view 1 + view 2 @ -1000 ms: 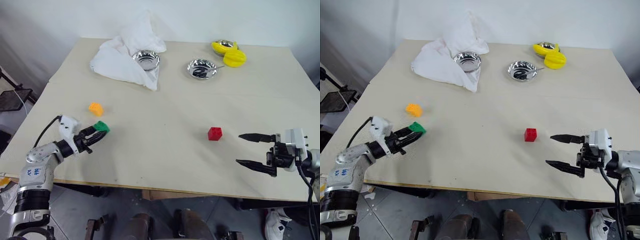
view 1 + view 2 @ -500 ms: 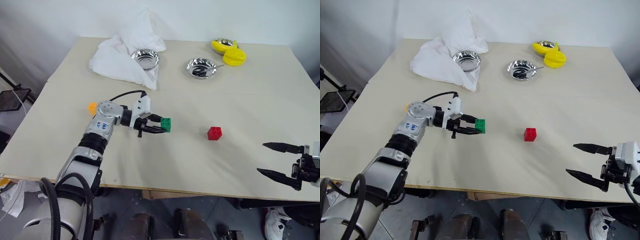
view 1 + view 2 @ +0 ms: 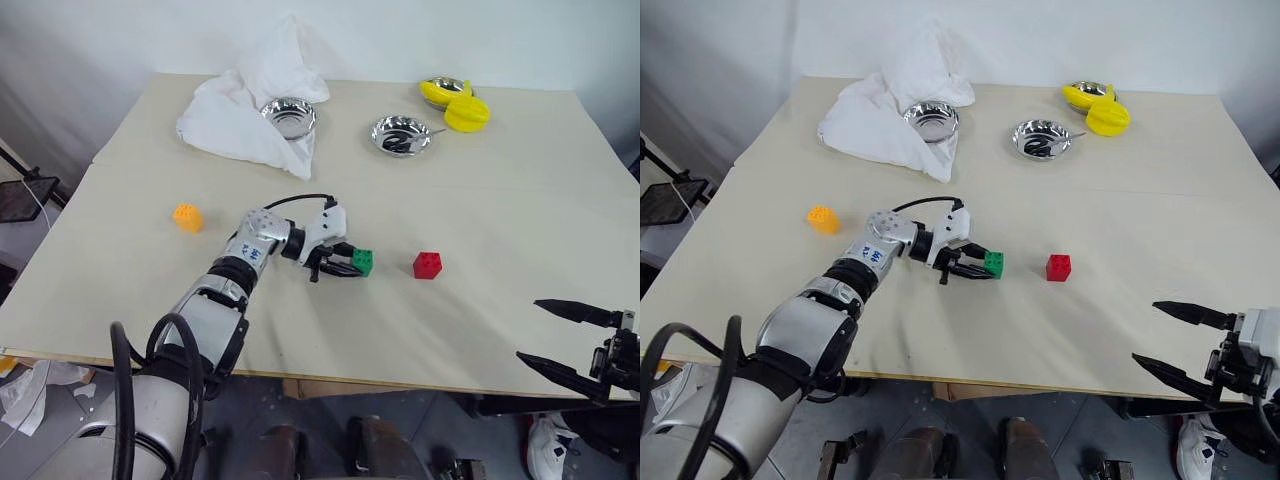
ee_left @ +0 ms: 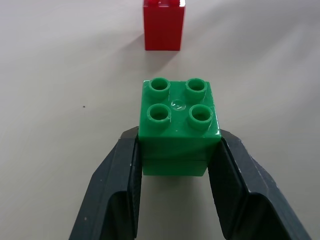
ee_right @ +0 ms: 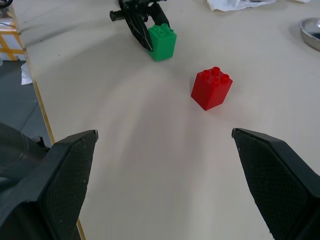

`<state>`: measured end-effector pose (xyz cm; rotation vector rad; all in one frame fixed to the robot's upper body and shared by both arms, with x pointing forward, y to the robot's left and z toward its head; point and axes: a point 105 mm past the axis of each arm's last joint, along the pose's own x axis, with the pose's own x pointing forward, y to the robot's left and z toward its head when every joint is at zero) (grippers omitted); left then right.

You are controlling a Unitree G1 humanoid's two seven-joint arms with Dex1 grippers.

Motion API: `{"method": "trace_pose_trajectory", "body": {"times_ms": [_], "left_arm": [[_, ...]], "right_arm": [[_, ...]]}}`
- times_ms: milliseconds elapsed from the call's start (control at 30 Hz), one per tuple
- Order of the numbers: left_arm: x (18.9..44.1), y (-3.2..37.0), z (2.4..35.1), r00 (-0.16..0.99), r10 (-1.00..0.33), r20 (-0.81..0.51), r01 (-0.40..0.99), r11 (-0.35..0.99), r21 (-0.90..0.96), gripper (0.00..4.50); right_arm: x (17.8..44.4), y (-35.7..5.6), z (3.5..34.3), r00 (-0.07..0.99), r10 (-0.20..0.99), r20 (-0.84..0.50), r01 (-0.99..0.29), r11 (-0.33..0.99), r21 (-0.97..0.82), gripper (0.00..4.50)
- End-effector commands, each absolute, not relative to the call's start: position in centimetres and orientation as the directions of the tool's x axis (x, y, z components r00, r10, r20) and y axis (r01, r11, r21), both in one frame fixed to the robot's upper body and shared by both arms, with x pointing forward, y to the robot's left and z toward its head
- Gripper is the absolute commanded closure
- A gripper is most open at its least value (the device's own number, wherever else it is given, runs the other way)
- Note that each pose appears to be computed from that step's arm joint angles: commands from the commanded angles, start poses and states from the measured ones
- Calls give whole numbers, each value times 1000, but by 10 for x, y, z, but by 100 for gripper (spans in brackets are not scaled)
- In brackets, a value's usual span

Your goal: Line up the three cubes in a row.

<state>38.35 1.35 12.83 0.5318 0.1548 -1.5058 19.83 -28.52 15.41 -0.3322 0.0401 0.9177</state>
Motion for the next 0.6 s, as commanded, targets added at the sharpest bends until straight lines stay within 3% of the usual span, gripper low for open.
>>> {"method": "trace_pose_trajectory", "body": {"times_ms": [33,567,600], "left_arm": [[387,11,139,99,-907,-410,963,-16,270,301],[391,29,136,128,-905,-406,965,18,263,301],[392,29,138,133,-909,-395,963,24,267,229]], "right_arm": [[196,-284,164,624,768,-142,-767,569,-297,0],[198,-283,163,620,772,-140,-770,566,-294,0],[198,-283,163,620,772,-141,-771,566,-293,0]]}}
